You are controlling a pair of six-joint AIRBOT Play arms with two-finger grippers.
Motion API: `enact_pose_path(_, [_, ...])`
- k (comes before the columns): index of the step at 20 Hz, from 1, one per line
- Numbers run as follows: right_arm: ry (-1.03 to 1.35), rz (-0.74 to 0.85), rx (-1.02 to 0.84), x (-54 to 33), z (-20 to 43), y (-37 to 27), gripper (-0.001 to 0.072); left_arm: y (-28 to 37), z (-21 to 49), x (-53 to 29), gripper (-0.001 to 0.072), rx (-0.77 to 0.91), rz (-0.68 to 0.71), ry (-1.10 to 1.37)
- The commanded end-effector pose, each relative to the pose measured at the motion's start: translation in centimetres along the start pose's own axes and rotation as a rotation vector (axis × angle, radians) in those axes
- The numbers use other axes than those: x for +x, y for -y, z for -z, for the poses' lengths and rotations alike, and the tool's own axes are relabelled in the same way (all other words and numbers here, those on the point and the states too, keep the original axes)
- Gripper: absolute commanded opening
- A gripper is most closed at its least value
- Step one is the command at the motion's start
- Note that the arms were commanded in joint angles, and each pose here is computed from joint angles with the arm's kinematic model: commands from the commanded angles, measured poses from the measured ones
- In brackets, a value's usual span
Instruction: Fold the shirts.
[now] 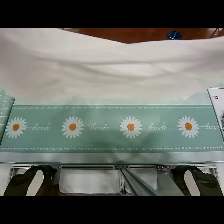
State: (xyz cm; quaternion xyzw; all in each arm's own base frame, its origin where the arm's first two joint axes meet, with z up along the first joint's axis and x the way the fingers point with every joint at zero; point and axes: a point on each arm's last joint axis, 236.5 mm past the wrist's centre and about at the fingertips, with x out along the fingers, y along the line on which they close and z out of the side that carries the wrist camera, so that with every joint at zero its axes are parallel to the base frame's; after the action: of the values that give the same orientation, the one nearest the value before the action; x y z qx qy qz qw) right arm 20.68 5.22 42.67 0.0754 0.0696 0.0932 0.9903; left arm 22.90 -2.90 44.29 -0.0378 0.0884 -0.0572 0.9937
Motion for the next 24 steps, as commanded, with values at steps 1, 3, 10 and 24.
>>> enact_pose_path(1, [0.039,0.174,0.004,-4.5,0.4,2.2,0.0029,-2.7,-0.9,-5.1,0.0016,0.071,-0.158,0.077])
enact_pose_path(3, [-0.055,0.264,0.012,-5.1,2.7,4.2,0.0030,-3.5,0.0,-4.9,0.0016,0.083,-0.171,0.032])
enact_pose_path(10, [-0.380,0.194,0.125,0.8,10.9,5.5,0.0029,-5.0,11.9,5.8,0.0016,0.034,-0.170,-0.414])
enact_pose_path(24, [-0.796,-0.035,0.541,32.2,32.0,15.2,0.0029,-8.0,33.1,34.9,0.0017,-0.177,-0.206,-0.802])
